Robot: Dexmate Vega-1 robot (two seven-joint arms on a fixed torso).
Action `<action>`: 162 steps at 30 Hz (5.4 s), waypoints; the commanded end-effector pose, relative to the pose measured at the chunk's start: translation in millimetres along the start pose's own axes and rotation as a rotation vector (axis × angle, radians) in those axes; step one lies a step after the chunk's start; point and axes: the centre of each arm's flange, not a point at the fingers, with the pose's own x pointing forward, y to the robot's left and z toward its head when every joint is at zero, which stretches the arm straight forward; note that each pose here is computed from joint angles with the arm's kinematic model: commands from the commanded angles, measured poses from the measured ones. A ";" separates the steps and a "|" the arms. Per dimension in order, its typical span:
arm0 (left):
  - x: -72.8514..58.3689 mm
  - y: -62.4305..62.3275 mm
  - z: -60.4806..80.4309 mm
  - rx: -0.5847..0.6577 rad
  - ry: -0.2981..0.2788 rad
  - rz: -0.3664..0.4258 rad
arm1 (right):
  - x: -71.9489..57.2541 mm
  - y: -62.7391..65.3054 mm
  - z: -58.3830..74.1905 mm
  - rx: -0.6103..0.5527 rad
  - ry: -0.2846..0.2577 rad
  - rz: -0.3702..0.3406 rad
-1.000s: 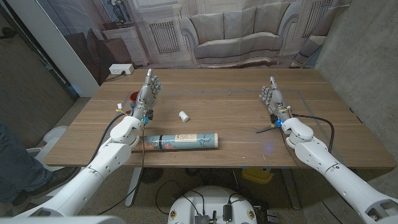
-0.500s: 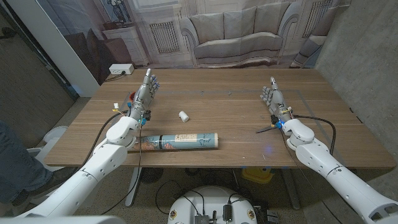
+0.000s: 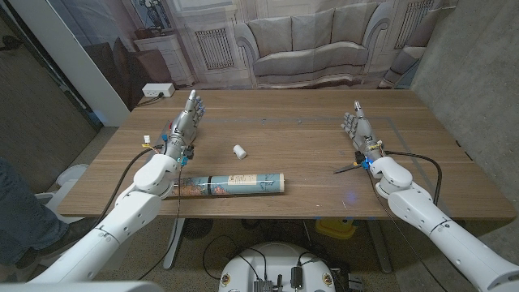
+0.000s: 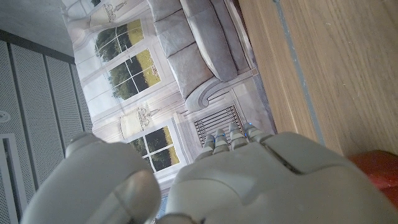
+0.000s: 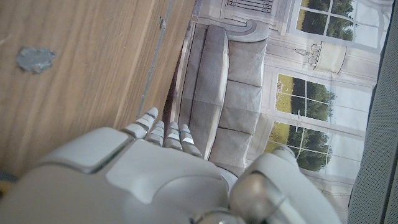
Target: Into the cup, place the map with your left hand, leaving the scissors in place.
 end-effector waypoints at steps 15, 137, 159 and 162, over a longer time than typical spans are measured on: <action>-24.4 -1.7 9.0 0.047 -0.050 0.006 | -14.4 2.2 3.7 -0.015 -0.013 -0.026; -139.8 -43.2 7.6 0.298 -0.158 0.017 | -40.9 -8.5 7.7 -0.015 -0.010 -0.075; -157.6 -44.6 13.7 0.514 -0.166 0.116 | -40.2 -10.5 15.6 -0.029 -0.007 -0.079; -158.1 -44.9 13.6 0.531 -0.163 0.124 | -40.6 -10.8 15.7 -0.028 -0.008 -0.081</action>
